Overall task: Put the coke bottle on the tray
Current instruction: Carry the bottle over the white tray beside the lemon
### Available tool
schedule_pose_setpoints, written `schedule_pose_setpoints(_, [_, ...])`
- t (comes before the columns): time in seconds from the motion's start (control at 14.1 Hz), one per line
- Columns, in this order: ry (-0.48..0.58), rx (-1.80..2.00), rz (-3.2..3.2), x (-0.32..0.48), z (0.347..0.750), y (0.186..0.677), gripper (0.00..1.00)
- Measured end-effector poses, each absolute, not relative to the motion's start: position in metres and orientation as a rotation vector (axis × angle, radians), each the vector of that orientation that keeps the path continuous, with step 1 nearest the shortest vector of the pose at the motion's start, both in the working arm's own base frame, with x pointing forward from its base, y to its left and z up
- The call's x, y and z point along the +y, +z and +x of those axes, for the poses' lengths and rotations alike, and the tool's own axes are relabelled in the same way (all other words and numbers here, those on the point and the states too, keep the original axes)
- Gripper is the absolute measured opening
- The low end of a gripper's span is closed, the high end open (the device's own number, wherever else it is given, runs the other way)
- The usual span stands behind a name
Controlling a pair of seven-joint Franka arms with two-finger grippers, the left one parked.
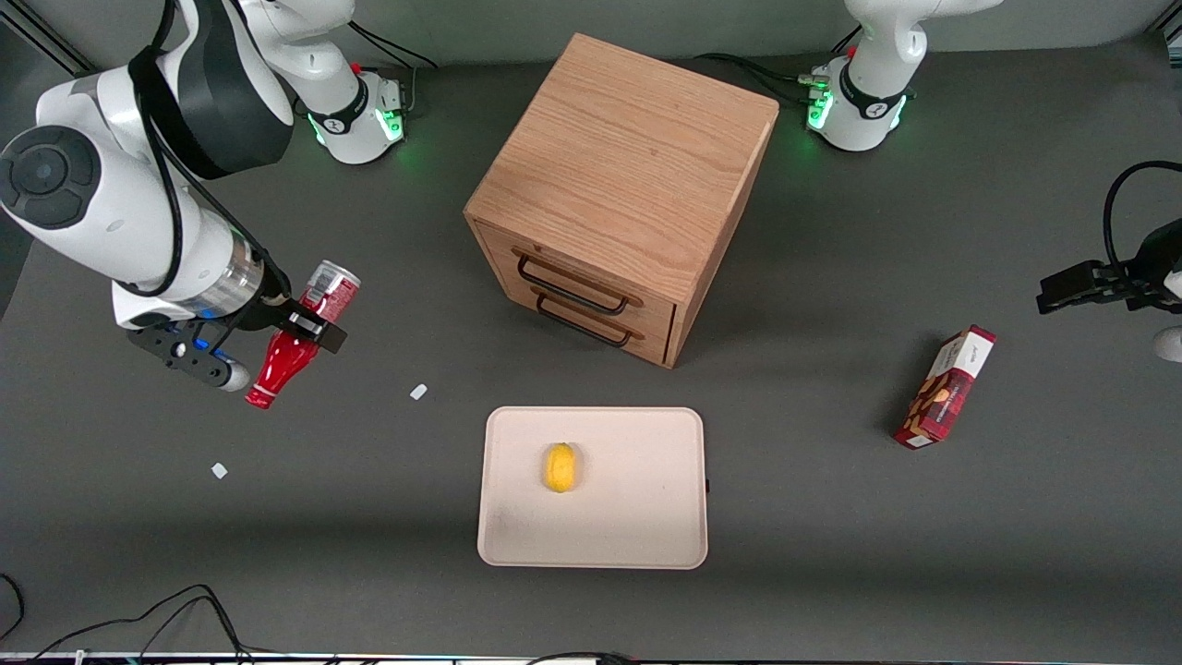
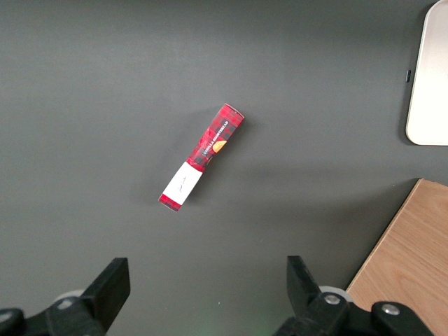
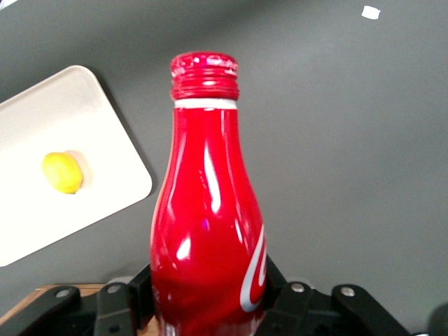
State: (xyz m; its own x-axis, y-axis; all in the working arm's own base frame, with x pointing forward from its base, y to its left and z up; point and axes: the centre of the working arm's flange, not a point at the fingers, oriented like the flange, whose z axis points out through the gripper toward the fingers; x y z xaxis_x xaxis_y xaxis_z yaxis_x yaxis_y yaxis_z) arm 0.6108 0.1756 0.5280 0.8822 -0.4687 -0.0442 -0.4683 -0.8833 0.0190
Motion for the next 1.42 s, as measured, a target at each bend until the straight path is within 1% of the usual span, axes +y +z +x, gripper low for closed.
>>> schedule_pose_setpoints(0.14, [-0.115,-0.739,3.038,0.187,0.636,0.503,0.53])
schedule_pose_setpoints(0.35, [-0.154,-0.68,3.052,0.229,0.684,0.435,0.53])
schedule_pose_setpoints(0.43, [-0.146,-0.661,3.062,0.245,0.697,0.408,0.53])
schedule_pose_setpoints(0.57, [-0.077,-0.633,3.1,0.273,0.716,0.36,0.53])
schedule_pose_setpoints(0.71, [-0.014,-0.588,3.122,0.298,0.722,0.315,0.53])
schedule_pose_setpoints(0.85, [0.016,-0.458,3.139,0.316,0.721,0.282,0.53])
schedule_pose_setpoints(1.06, [0.042,-0.249,3.164,0.322,0.723,0.252,0.53])
schedule_pose_setpoints(1.28, [0.101,-0.176,3.185,0.324,0.727,0.222,0.53])
schedule_pose_setpoints(1.42, [0.11,-0.131,3.188,0.325,0.726,0.203,0.53])
